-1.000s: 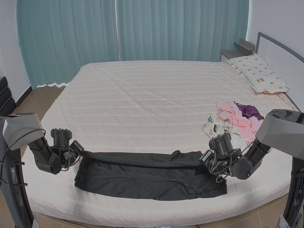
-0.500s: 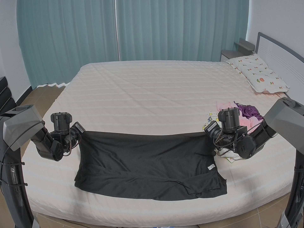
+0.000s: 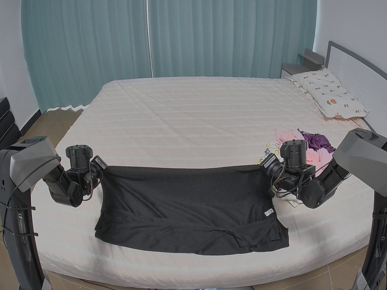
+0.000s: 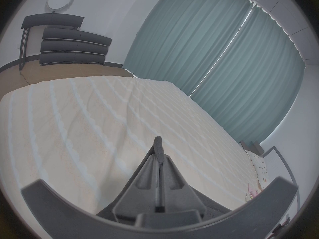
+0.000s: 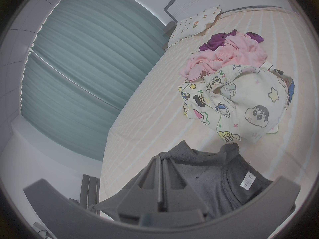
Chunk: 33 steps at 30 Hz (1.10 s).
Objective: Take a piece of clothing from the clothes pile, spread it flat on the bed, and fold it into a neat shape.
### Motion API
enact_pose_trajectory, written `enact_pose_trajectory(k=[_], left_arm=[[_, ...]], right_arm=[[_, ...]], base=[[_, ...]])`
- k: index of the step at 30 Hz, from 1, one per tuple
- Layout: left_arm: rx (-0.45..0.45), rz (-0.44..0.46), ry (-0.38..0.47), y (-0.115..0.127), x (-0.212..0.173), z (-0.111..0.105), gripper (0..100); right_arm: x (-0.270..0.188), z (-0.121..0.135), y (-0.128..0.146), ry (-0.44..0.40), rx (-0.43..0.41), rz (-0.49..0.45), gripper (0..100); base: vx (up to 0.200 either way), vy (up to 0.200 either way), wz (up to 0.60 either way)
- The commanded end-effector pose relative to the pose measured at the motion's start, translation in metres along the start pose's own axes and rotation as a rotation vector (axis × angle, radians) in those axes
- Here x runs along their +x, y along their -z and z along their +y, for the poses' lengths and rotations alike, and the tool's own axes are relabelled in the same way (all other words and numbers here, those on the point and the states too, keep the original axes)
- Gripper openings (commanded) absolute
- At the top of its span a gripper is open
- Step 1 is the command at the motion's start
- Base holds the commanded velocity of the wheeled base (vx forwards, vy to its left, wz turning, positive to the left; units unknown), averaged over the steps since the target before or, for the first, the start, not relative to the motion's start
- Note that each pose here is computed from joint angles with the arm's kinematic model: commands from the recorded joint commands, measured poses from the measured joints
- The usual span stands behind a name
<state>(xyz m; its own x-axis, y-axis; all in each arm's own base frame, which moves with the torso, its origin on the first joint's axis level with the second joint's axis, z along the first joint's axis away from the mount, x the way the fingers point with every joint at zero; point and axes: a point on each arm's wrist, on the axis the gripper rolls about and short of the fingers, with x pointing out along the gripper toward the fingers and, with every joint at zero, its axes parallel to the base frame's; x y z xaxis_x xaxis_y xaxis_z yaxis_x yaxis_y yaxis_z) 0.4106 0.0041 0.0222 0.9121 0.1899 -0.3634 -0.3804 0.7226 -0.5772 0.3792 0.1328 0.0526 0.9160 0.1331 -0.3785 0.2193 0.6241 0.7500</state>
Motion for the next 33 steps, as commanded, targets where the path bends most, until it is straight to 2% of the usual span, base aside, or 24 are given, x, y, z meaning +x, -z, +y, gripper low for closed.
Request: enact_pose_trajectory(k=[1,6,16,21,27,33], left_arm=[[0.000,-0.005,0.008,0.000,0.000,-0.001,0],[0.007,-0.006,0.009,-0.001,-0.001,-0.001,0],[0.081,0.027,0.012,0.008,-0.013,-0.004,0],[0.082,0.016,0.025,0.004,-0.015,-0.008,0],[0.092,-0.014,0.035,-0.003,-0.009,-0.010,0],[0.089,-0.021,0.030,-0.005,-0.005,-0.008,0]], right_arm=[[0.003,0.003,-0.008,-0.023,0.012,-0.035,0],[-0.002,0.001,-0.018,-0.017,0.014,-0.051,0],[-0.014,-0.003,-0.021,0.000,-0.019,-0.045,0],[-0.016,-0.002,-0.025,-0.005,-0.022,-0.056,0],[-0.004,-0.011,-0.016,0.019,-0.037,-0.033,0],[0.007,-0.009,-0.016,-0.040,-0.027,-0.074,0]], base=[[0.000,0.000,0.00],[0.000,0.000,0.00],[0.000,0.000,0.00],[0.000,0.000,0.00],[0.000,0.000,0.00],[0.000,0.000,0.00]])
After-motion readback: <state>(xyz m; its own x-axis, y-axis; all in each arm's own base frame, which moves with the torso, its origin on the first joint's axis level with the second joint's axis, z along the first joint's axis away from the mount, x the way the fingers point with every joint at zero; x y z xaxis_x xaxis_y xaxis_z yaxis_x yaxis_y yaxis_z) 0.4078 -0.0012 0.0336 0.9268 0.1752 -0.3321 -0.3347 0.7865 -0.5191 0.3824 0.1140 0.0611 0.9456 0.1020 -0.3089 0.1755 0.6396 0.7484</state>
